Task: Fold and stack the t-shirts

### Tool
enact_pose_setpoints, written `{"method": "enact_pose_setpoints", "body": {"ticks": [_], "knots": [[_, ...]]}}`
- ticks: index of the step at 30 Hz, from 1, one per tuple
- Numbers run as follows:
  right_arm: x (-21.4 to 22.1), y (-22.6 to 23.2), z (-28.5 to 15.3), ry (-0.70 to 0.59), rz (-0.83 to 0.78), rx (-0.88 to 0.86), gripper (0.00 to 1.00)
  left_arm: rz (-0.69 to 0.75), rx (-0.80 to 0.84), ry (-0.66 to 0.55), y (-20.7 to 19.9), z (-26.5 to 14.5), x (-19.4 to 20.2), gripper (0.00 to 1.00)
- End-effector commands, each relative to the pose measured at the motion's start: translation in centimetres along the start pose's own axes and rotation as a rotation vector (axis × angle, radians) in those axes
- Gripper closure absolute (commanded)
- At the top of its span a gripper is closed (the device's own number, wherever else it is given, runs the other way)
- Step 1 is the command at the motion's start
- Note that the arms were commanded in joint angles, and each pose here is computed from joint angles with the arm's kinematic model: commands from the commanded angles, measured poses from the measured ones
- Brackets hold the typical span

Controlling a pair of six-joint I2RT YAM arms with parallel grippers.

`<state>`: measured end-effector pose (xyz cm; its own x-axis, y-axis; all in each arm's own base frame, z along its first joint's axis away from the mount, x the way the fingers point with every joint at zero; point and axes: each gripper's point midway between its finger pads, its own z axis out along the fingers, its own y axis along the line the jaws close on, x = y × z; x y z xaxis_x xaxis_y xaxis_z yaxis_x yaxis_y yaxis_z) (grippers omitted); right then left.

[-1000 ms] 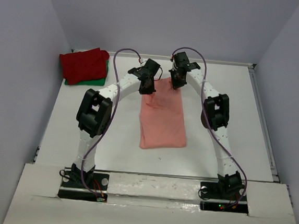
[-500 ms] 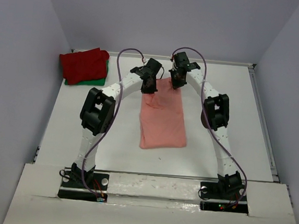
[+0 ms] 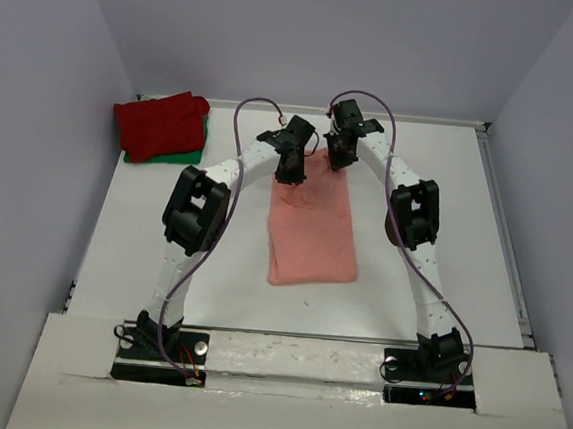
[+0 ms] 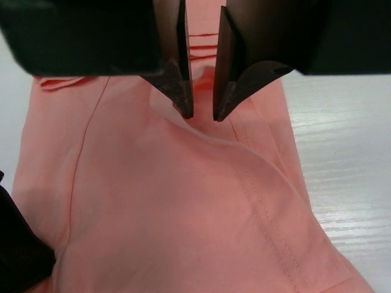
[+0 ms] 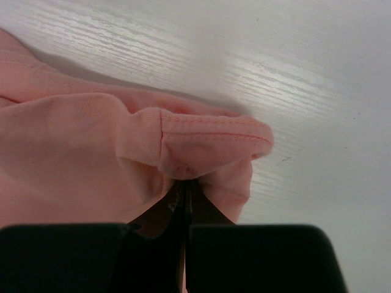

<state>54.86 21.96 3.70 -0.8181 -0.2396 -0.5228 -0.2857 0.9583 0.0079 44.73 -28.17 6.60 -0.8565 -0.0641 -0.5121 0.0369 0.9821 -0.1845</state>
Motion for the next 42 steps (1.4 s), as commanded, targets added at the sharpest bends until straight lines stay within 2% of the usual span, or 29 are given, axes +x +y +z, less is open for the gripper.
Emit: {"method": "enact_pose_setpoints", "body": {"ticks": [1,12,15,21,24,28,42], "knots": [[-1.1,0.4,-0.8,-0.028,-0.009,-0.008,1.0,-0.006,-0.005,-0.071,-0.4,-3.4,-2.1,0.68],[-1.0,0.3,-0.9,-0.024,-0.012,-0.003,1.0,-0.07,-0.055,-0.106,1.5,-6.1,-1.2,0.68],[-0.9,0.3,-0.8,-0.02,-0.015,-0.004,1.0,-0.056,-0.046,-0.114,0.9,-6.7,-0.7,0.68],[-1.1,0.3,-1.1,-0.023,-0.017,-0.005,1.0,-0.051,0.024,-0.073,-0.3,-5.7,0.5,0.67],[-1.1,0.3,-1.2,-0.025,-0.018,-0.006,1.0,-0.052,0.042,-0.064,-0.5,-5.1,0.9,0.61],[-1.2,0.4,-1.3,-0.028,-0.018,-0.009,1.0,-0.046,0.053,-0.054,-0.7,-4.5,1.2,0.59],[-0.9,0.4,-1.1,-0.018,-0.02,-0.012,1.0,-0.043,0.072,-0.018,-0.5,-1.3,1.7,0.62]]}}
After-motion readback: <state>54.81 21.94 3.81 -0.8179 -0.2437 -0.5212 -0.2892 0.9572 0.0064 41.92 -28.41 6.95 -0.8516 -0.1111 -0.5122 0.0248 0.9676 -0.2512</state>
